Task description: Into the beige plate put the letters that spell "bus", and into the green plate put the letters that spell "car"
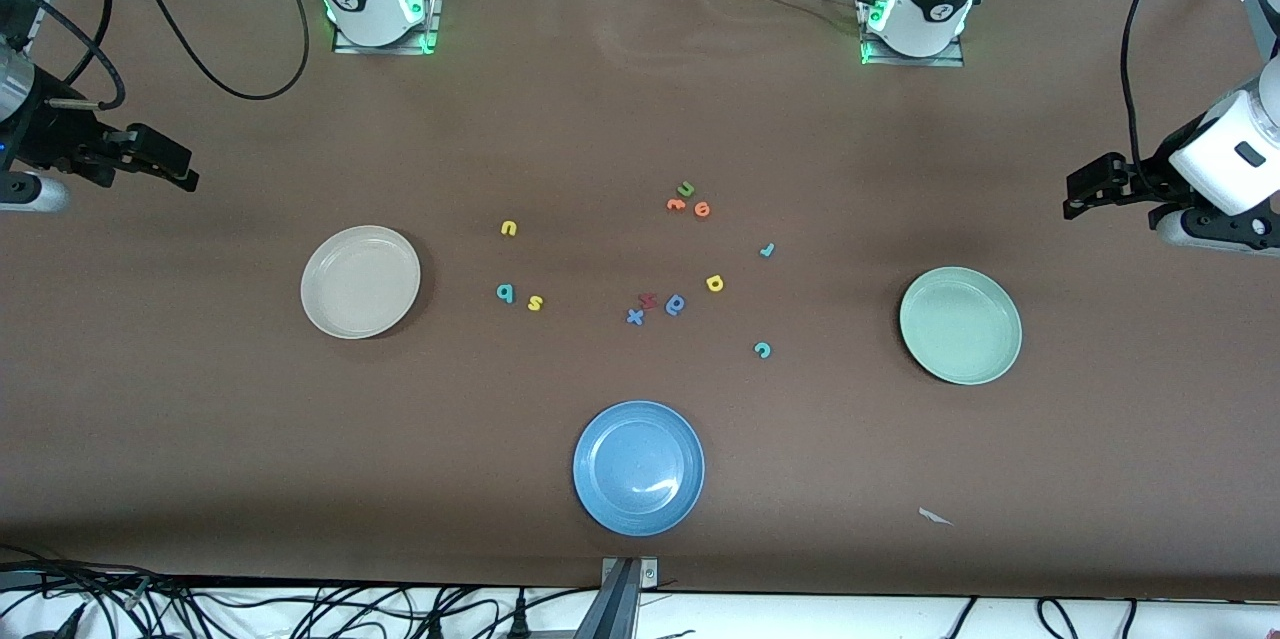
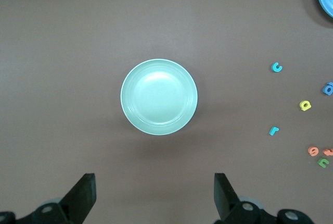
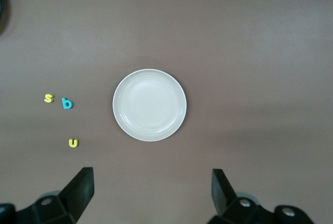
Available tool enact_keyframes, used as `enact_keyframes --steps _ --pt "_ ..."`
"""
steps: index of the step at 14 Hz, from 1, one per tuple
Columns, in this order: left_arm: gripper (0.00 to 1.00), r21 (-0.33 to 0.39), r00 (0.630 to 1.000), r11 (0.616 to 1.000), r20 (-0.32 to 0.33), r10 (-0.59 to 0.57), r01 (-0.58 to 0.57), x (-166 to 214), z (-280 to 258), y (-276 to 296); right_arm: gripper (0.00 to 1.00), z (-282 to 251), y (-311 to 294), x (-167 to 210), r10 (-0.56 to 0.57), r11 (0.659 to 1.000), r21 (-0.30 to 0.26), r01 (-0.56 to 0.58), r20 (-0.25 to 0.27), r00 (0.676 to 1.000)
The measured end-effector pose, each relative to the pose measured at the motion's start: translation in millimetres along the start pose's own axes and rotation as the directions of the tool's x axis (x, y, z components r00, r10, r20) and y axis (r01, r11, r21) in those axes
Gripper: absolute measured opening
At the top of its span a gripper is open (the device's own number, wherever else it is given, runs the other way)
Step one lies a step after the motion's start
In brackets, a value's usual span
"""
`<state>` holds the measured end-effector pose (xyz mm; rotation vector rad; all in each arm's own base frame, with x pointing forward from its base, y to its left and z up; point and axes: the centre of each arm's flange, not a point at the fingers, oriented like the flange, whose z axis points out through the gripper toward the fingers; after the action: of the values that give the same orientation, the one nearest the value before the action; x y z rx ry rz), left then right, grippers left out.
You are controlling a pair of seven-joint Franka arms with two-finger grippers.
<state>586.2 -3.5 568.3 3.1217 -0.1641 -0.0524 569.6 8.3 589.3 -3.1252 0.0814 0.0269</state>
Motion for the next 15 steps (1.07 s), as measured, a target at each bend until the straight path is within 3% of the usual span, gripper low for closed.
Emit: enact_keyframes --steps 15 --pt "1.00 0.000 1.000 1.000 0.004 -0.010 0.010 -0.3 1.2 -6.1 1.00 0.1 -2.5 -0.2 -0.004 1.000 0.000 0.004 0.000 1.000"
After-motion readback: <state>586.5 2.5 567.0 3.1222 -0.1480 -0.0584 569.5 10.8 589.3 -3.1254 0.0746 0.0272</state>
